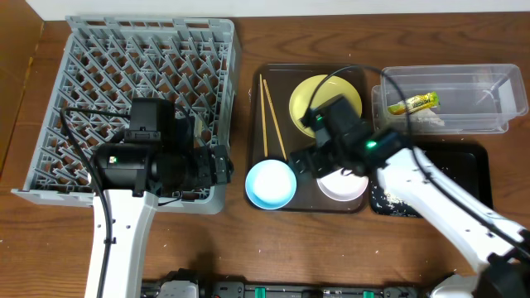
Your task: Sort waste into correct bins and load items into the dishwasher
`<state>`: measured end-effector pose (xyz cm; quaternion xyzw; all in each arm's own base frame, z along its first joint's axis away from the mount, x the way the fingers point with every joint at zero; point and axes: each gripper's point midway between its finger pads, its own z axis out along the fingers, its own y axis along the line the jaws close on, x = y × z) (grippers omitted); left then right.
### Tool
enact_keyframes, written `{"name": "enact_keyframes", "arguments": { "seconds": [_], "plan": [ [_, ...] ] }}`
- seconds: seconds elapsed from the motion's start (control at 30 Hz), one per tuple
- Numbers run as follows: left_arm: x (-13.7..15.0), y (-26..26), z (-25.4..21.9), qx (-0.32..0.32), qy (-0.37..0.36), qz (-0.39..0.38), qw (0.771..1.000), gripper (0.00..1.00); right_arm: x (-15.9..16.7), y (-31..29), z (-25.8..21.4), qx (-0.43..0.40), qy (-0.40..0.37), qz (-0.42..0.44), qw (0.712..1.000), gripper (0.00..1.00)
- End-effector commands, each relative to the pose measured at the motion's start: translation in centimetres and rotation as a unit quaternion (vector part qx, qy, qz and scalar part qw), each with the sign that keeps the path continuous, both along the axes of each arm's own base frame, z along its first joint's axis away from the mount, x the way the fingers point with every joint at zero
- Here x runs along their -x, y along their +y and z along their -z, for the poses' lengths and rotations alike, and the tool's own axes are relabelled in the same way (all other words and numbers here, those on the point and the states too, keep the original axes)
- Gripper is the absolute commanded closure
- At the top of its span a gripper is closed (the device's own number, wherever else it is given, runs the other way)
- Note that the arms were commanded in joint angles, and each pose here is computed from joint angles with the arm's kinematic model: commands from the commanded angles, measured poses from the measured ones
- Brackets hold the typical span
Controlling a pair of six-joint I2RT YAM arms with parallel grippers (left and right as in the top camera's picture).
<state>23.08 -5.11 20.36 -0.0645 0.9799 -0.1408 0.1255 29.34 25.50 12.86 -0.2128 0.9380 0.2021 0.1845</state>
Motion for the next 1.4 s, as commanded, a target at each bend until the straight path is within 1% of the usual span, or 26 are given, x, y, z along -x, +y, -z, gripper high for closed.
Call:
{"name": "enact_keyframes", "arguments": {
  "seconds": [0.0,0.1,0.23,0.3,0.43,0.57,0.73,0.83,1.03,1.17,1.3,1.37],
  "plan": [
    [0.2,0.1,0.0,-0.006,0.001,0.004,1.0,0.02,-2.2,-2.9,-6.3,-0.017,-0.119,-0.01,0.993,0.01],
    [0.2,0.1,0.0,-0.006,0.001,0.004,1.0,0.02,-2.8,-5.7,-10.9,-0.006,-0.209,0.002,0.978,0.01],
    [0.2,0.1,0.0,-0.006,0.001,0.004,1.0,0.02,-2.1,-10.6,-16.3,0.035,-0.317,0.047,0.947,0.01],
    [0.2,0.1,0.0,-0.006,0.001,0.004,1.0,0.02,-0.9,-13.1,-18.2,0.046,-0.355,0.074,0.931,0.01],
    [0.2,0.1,0.0,-0.006,0.001,0.004,1.0,0.02,1.5,-17.0,-19.3,0.043,-0.401,0.119,0.907,0.01],
    [0.2,0.1,0.0,-0.006,0.001,0.004,1.0,0.02,3.7,-20.2,-17.6,0.038,-0.435,0.165,0.884,0.01],
    [0.2,0.1,0.0,-0.006,0.001,0.004,1.0,0.02,5.7,-22.6,-12.9,0.042,-0.45,0.2,0.869,0.01],
    [0.2,0.1,0.0,-0.006,0.001,0.004,1.0,0.02,6.4,-23.4,-10.4,0.041,-0.464,0.214,0.858,0.01],
    [0.2,0.1,0.0,-0.006,0.001,0.004,1.0,0.02,6.2,-24.4,-6.9,0.018,-0.495,0.253,0.831,0.01],
    [0.2,0.1,0.0,-0.006,0.001,0.004,1.0,0.02,5.5,-24.4,-5.0,0.011,-0.508,0.256,0.822,0.01],
    [0.2,0.1,0.0,-0.006,0.001,0.004,1.0,0.02,4.7,-24.4,-4.0,0.003,-0.533,0.257,0.806,0.01],
    [0.2,0.1,0.0,-0.006,0.001,0.004,1.0,0.02,4.7,-24.4,-3.9,0.004,-0.529,0.256,0.809,0.01]
  ]
}}
